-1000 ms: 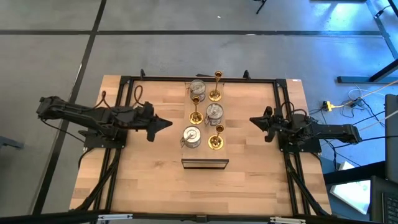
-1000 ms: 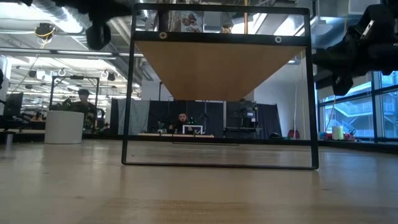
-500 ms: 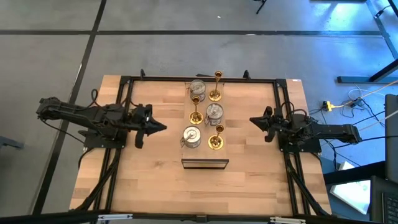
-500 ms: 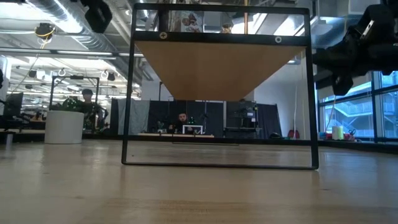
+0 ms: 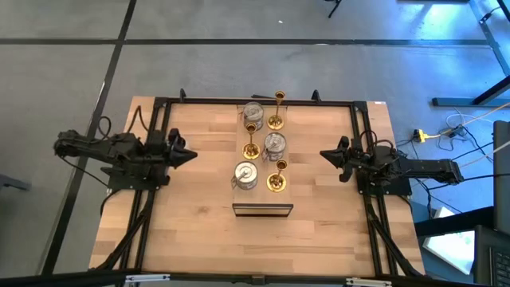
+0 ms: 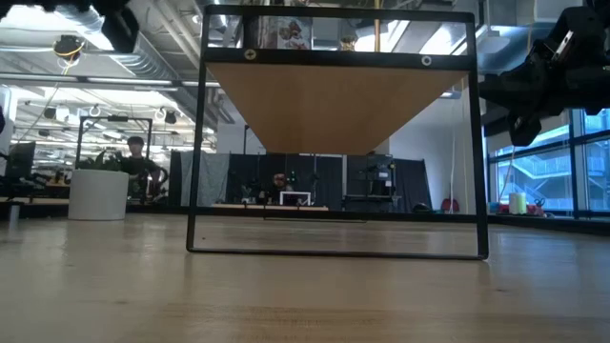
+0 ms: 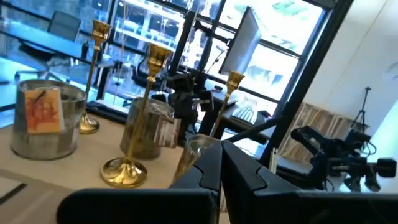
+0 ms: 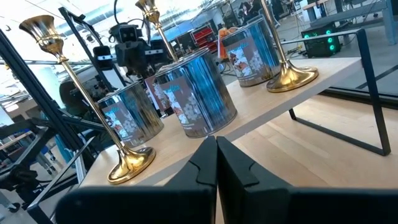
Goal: Pick & Place candle stick holders
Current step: Return to Home Position
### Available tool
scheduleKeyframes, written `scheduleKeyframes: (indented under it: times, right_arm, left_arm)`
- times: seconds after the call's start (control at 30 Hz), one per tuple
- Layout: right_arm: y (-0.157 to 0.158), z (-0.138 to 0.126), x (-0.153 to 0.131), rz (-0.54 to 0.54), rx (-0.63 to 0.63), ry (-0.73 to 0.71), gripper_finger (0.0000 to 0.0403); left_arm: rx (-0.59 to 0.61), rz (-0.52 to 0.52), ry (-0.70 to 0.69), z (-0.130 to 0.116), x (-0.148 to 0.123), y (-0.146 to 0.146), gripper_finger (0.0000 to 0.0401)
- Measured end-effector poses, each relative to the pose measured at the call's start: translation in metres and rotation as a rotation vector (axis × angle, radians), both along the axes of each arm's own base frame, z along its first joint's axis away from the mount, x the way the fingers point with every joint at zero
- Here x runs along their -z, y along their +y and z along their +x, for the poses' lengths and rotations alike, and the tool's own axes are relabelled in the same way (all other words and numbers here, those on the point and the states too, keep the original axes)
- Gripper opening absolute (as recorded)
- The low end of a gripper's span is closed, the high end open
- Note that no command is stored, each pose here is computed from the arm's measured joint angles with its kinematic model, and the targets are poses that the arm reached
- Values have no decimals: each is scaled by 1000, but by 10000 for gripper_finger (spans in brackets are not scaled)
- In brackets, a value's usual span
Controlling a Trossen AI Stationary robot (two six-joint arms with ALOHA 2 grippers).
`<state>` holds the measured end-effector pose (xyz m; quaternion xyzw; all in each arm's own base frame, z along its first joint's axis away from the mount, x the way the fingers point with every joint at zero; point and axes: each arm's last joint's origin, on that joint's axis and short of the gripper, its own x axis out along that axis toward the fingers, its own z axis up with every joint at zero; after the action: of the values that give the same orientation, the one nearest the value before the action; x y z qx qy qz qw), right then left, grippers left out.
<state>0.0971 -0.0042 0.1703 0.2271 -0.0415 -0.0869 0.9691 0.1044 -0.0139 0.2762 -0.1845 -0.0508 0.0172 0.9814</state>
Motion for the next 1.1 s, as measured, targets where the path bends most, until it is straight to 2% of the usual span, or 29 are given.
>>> scheduleKeyframes:
  times: [0.17,0.43,0.7,0.93,1.0,1.1]
  right_arm:
    - [0,0,0,0,0,0,0]
    - [0,0,0,0,0,0,0]
    - [0,0,0,0,0,1,1]
    - [0,0,0,0,0,1,1]
    - [0,0,0,0,0,0,1]
    - [0,0,0,0,0,1,1]
  left_arm:
    - [-24,-8,-12,-11,21,3,1]
    - [55,25,-86,-27,47,4,1]
    - [56,64,8,-21,65,3,1]
    - [65,32,-69,-13,84,1,1]
    - [70,42,-117,-11,89,0,1]
    - [102,95,-89,-10,93,-1,1]
